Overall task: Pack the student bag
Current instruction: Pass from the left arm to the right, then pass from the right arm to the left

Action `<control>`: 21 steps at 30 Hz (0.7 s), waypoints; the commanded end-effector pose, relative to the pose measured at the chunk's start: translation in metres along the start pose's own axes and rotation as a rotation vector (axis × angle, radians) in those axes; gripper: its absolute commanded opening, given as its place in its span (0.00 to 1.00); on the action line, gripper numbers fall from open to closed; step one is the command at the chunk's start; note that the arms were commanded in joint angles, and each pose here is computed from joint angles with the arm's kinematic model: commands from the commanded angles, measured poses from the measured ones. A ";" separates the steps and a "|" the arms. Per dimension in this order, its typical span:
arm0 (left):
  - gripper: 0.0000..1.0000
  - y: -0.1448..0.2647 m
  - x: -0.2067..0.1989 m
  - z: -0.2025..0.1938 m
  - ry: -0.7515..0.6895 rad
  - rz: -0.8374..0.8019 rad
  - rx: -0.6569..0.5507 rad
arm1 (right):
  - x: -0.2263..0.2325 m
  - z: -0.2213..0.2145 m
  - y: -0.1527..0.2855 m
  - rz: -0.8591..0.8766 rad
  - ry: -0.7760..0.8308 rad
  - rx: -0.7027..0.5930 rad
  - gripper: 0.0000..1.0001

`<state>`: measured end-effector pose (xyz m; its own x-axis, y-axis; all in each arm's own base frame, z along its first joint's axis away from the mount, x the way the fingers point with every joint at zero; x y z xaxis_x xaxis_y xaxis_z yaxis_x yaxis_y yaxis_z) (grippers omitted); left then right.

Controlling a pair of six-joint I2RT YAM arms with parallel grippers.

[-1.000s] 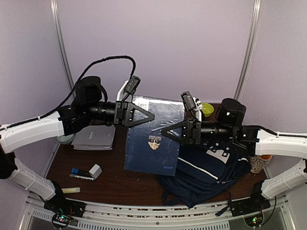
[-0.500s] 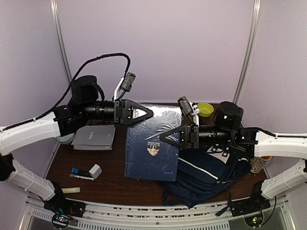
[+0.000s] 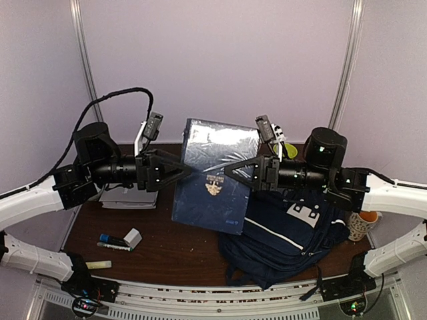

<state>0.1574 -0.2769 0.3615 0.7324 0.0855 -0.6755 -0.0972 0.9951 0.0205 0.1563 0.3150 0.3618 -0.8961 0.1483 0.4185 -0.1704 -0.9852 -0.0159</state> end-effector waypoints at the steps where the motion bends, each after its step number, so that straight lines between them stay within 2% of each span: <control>1: 0.78 0.005 -0.009 -0.003 -0.047 -0.077 -0.022 | 0.032 0.073 0.020 0.030 0.110 -0.263 0.06; 6: 0.68 0.006 -0.013 -0.009 -0.050 -0.166 -0.024 | 0.034 0.085 0.021 0.015 0.112 -0.302 0.06; 11: 0.46 0.005 -0.017 -0.010 -0.055 -0.227 -0.022 | 0.031 0.089 0.022 -0.008 0.096 -0.327 0.05; 17: 0.25 0.005 -0.020 -0.009 -0.048 -0.260 -0.026 | 0.034 0.093 0.021 0.036 0.084 -0.352 0.05; 21: 0.06 0.001 -0.020 -0.007 -0.034 -0.270 -0.015 | 0.037 0.092 0.018 0.087 0.075 -0.344 0.06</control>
<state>0.1466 -0.2757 0.3538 0.7123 -0.0842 -0.6968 0.0151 0.9944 -0.1048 0.1624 0.3104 0.4019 -0.9046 0.1531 0.3978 -0.2229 -0.9654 -0.1354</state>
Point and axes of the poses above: each gripper's point midway between its finger pads, its own y axis back along the fingers, its own x axis along the line the jaws close on, z = x × y, the point moved 6 cm from there along y, back along the fingers, and after that the axes turned 12 degrees about y, right-handed, at the moved point
